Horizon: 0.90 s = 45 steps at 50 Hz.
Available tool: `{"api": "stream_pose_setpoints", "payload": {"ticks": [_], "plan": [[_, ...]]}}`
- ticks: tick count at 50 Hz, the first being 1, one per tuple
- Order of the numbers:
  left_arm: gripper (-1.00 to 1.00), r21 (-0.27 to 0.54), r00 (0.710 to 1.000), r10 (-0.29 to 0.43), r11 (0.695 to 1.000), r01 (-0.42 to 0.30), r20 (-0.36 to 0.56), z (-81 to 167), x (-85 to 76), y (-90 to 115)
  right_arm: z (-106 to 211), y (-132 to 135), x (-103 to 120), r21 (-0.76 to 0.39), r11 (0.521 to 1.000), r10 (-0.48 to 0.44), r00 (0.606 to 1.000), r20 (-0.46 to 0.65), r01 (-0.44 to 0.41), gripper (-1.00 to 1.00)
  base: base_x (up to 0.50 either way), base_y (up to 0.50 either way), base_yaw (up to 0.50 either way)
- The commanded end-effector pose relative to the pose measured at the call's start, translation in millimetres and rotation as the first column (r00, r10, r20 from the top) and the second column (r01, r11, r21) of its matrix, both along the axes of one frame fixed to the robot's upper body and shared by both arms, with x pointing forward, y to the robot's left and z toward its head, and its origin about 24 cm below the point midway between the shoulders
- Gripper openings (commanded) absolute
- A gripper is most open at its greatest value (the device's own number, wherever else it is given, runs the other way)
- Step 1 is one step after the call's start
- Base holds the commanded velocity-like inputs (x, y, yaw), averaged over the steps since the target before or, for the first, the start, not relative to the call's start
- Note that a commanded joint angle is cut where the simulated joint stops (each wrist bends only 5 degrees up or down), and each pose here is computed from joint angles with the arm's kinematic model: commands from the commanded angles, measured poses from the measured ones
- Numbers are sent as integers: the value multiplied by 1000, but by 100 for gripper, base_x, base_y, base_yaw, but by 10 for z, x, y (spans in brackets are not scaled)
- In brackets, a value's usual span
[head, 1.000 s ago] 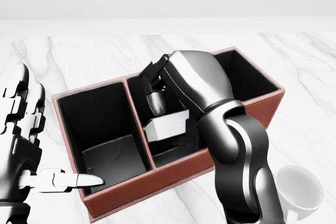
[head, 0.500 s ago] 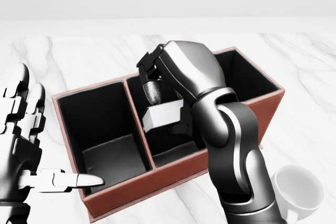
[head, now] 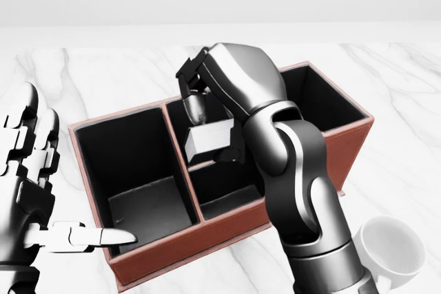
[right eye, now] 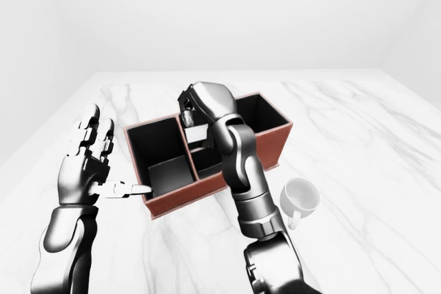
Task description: Pick up the book and place it in the front compartment of the caddy.
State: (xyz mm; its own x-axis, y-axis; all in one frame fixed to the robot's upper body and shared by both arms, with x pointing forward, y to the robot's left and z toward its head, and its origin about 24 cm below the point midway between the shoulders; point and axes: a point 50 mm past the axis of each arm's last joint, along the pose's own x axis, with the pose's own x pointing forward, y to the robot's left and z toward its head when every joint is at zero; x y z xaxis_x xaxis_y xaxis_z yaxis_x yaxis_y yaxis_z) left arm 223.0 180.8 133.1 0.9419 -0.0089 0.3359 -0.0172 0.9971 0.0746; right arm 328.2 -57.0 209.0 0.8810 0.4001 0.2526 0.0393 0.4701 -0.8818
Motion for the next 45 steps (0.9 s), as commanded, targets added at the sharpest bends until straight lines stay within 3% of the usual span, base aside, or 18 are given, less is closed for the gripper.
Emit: {"api": "stream_pose_setpoints", "payload": {"ticks": [1, 45], "plan": [[100, 1, 1000, -1, 1000, 1, 2, 4, 0, -6, 57, 14, 72, -2, 1000, -29, 999, 35, 29, -100, 0, 0, 0], [100, 1, 1000, 2, 1000, -2, 11, 25, -6, 6, -92, 68, 420, -18, 995, -102, 995, -8, 102, -100, 0, 0, 0]]}}
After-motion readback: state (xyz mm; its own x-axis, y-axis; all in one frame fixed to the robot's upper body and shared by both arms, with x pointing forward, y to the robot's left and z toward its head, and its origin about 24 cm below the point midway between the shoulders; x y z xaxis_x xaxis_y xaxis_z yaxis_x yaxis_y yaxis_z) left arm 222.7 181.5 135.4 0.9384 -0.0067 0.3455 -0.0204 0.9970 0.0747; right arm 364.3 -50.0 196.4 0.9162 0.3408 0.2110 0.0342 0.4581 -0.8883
